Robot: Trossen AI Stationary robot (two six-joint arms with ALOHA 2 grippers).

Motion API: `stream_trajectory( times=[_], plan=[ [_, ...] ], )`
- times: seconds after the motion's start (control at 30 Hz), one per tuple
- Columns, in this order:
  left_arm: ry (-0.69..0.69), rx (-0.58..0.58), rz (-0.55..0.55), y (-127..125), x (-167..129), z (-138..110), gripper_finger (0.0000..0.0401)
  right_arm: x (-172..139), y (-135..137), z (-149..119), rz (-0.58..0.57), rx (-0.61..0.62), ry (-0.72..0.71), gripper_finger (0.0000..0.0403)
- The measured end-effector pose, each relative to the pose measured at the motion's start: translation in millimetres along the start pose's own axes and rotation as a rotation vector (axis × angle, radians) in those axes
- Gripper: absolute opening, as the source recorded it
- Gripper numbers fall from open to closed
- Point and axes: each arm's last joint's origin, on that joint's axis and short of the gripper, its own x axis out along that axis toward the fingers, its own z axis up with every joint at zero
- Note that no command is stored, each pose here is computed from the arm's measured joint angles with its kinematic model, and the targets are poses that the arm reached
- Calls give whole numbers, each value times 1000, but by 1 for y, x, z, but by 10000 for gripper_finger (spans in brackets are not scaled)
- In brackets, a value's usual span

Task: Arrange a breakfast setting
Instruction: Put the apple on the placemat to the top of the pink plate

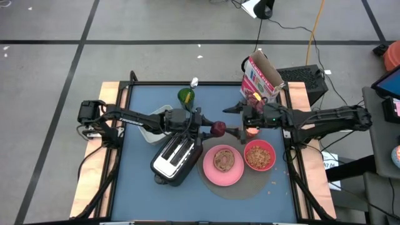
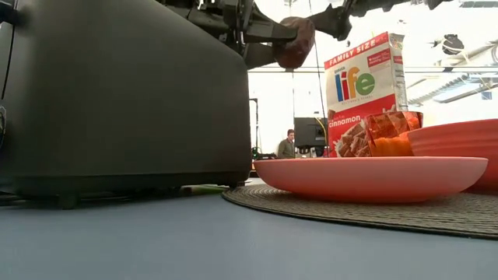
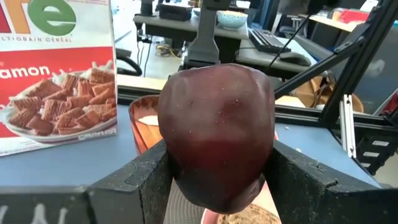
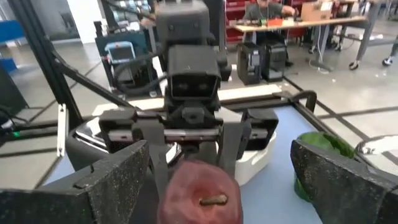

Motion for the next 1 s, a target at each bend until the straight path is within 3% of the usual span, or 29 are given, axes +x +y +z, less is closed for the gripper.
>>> stream_trajectory(
  times=[0.2,0.4,0.57,0.83,1.0],
  plan=[
    [30,-3,3,0,0,-3,224,10,0,-8,6,25,47,384],
    [42,-5,4,0,0,-4,224,9,-2,-9,127,99,79,384],
    [46,-5,5,0,0,-5,224,7,-6,-2,118,109,126,384],
    [47,-5,5,0,0,-5,224,14,-6,34,86,26,310,384],
    [53,-6,6,0,0,-5,224,31,-6,30,80,1,406,384]
  ],
)
